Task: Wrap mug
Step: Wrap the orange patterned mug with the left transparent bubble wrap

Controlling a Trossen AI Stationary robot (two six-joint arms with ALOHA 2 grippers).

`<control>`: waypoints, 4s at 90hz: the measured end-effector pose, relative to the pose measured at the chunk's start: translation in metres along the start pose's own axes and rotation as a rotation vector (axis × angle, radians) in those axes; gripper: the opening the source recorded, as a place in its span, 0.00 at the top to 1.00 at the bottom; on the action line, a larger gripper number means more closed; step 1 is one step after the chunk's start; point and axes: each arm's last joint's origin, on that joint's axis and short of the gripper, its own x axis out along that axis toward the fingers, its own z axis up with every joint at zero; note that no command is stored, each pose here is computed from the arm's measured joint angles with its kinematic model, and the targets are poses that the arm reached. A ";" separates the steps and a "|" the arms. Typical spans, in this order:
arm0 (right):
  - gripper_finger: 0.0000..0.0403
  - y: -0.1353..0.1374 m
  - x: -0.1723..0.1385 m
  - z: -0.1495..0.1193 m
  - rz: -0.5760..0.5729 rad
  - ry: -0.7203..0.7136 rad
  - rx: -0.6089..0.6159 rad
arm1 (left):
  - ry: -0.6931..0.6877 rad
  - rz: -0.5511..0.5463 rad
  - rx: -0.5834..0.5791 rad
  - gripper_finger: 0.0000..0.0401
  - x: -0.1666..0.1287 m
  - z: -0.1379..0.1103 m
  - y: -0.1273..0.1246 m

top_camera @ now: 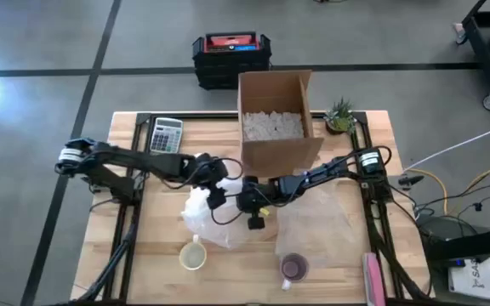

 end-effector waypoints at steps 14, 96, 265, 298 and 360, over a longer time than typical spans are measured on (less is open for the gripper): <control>1.00 0.000 0.000 0.000 0.000 -0.005 -0.004 | 0.022 -0.194 0.014 0.34 0.020 0.005 -0.006; 1.00 0.009 -0.049 -0.044 -0.207 0.501 0.142 | -0.006 -0.149 -0.063 1.00 -0.117 -0.072 -0.036; 1.00 -0.014 -0.026 -0.034 -0.242 0.404 0.084 | 0.344 -0.305 -0.231 0.74 -0.083 -0.088 -0.048; 1.00 -0.015 -0.033 -0.038 -0.287 0.423 0.149 | 0.201 -0.294 -0.227 0.81 -0.108 -0.127 -0.089; 1.00 -0.019 -0.047 -0.010 -0.297 0.192 0.174 | 0.117 -0.406 -0.257 0.81 -0.148 -0.113 -0.111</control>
